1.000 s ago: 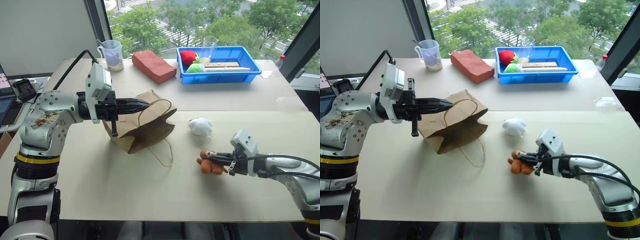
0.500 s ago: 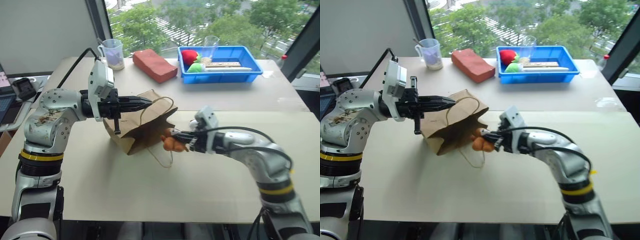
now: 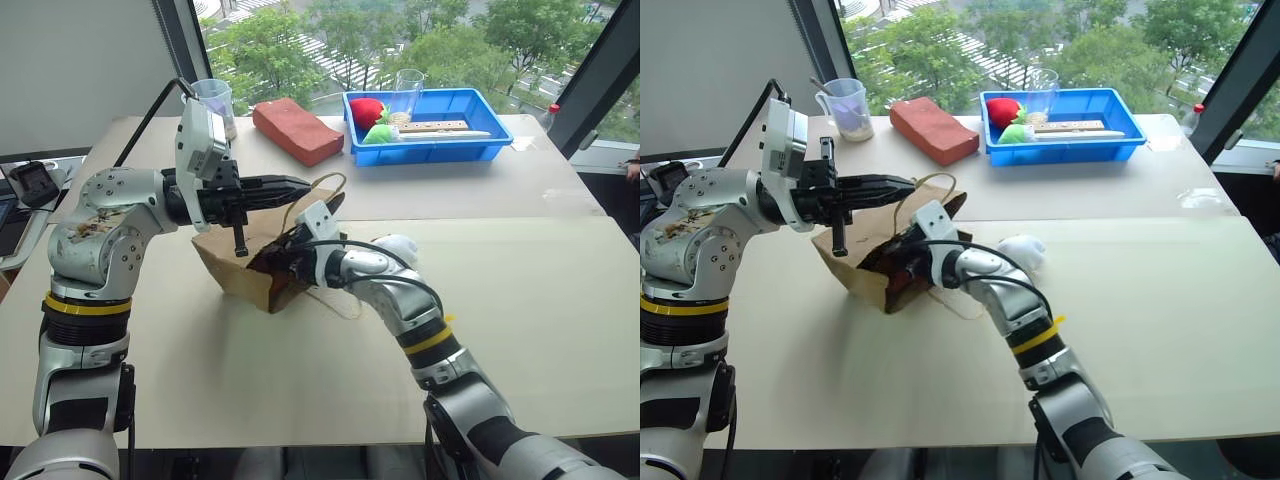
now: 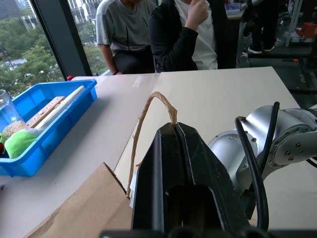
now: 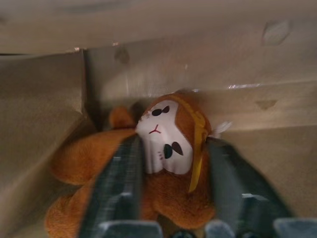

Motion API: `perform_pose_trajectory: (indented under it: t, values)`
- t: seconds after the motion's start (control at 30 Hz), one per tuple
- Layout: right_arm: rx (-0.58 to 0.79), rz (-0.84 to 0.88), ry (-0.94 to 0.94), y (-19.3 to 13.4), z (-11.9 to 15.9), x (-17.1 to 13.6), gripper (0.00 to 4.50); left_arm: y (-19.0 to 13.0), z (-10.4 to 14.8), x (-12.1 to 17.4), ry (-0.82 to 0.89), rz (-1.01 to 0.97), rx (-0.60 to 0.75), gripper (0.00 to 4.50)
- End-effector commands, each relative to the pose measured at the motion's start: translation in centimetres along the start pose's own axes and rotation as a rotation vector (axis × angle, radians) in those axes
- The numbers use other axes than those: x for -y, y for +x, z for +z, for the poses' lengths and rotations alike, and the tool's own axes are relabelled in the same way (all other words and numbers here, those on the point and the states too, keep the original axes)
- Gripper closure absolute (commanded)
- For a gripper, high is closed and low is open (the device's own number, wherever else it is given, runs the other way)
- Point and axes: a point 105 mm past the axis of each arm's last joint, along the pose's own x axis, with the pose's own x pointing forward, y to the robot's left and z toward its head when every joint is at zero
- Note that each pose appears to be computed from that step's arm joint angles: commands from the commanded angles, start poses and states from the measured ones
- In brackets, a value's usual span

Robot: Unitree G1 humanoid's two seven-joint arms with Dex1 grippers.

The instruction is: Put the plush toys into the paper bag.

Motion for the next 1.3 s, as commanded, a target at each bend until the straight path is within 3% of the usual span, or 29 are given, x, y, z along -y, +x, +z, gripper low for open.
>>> perform_pose_trajectory:
  t: [0.03,0.1,0.13,0.37,0.47,0.6,0.73,0.93,1.03,1.3]
  values:
    - [0.066,0.012,-0.04,-1.0,1.5,0.2,0.85,-0.5,1.1,-0.1,0.037,0.012,0.017,4.5]
    - [0.07,0.01,-0.049,-1.8,1.5,0.5,0.14,-0.6,1.0,-0.1,0.034,0.013,0.012,4.5]
    - [0.074,0.01,-0.057,-2.4,1.6,0.6,0.06,-0.6,0.9,-0.1,0.033,0.013,0.008,4.5]
    - [0.105,-0.08,-0.084,-8.6,2.5,2.8,0.06,-1.0,0.5,0.0,0.032,0.02,-0.013,4.5]
    - [0.054,-0.215,-0.122,-13.1,1.9,5.3,0.06,-1.1,0.4,0.0,0.029,0.022,-0.017,4.5]
    - [-0.043,-0.383,-0.145,-16.2,0.3,8.6,0.06,-1.2,0.3,0.1,0.026,0.022,-0.017,4.5]
    - [-0.136,-0.465,-0.141,-17.4,-2.0,10.6,0.06,-1.1,0.2,0.1,0.022,0.017,-0.017,4.5]
    - [-0.137,-0.481,-0.082,-16.1,-3.2,11.8,0.06,-0.8,0.2,-0.2,0.025,0.01,-0.014,4.5]
    - [-0.124,-0.479,-0.077,-15.9,-3.2,12.0,0.82,-0.8,0.2,-0.3,0.029,0.012,-0.016,4.5]
    - [-0.099,-0.461,-0.075,-16.0,-3.2,11.4,3.62,-1.0,0.2,0.0,0.029,0.02,-0.022,4.5]
